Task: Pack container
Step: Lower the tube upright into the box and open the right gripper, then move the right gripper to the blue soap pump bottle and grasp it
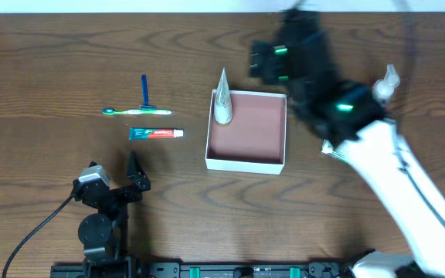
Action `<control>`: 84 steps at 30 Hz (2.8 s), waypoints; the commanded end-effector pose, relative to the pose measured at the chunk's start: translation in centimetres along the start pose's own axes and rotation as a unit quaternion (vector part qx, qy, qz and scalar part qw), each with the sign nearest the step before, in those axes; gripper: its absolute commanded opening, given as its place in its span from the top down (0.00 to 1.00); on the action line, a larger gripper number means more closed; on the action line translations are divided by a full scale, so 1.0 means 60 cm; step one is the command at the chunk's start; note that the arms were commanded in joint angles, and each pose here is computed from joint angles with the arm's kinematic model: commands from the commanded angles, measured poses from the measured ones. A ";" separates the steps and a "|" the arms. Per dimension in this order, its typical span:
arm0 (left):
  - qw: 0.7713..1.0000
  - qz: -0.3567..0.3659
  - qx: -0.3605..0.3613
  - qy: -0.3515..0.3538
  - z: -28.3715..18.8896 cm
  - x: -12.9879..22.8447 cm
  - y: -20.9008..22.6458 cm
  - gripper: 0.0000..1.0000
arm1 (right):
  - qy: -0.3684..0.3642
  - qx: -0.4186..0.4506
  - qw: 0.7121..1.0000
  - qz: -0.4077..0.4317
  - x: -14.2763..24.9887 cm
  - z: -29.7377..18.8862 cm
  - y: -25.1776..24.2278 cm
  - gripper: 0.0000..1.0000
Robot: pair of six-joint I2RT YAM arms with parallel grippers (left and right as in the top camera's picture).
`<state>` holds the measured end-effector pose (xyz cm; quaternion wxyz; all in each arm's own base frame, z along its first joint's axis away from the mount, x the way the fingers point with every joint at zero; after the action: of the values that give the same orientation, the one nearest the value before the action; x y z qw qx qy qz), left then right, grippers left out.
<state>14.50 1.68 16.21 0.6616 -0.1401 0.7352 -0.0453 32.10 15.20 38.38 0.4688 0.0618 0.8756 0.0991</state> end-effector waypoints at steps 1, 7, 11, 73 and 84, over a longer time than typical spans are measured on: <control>1.000 0.006 -0.012 0.024 0.002 0.019 0.007 0.02 | 0.013 0.031 0.999 0.020 -0.019 -0.020 -0.062 0.01; 1.000 0.006 -0.012 0.024 0.002 0.019 0.007 0.02 | 0.117 0.101 0.986 0.068 0.001 0.002 -0.174 0.01; 1.000 0.006 -0.012 0.024 0.002 0.019 0.007 0.02 | 0.162 0.136 0.973 0.098 0.014 0.028 -0.225 0.01; 1.000 0.006 -0.012 0.024 0.002 0.019 0.007 0.02 | 0.236 0.086 0.968 -0.003 0.055 0.232 -0.448 0.82; 1.000 0.006 -0.011 0.024 0.002 0.019 0.007 0.02 | 0.229 0.075 0.970 -0.005 0.050 0.232 -0.442 0.99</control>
<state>14.50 1.69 16.21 0.6616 -0.1402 0.7352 -0.0452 41.48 -8.62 22.15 0.2453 0.0788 0.9656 0.0343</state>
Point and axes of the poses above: each gripper's point midway between its finger pads, its own z axis out along the fingers, its own y axis along the line the jaws close on, x = y × z, the point moved 10 cm from there along -z, back along the fingers, and after that the axes turned 1 degree about z, right-handed, at the moved point
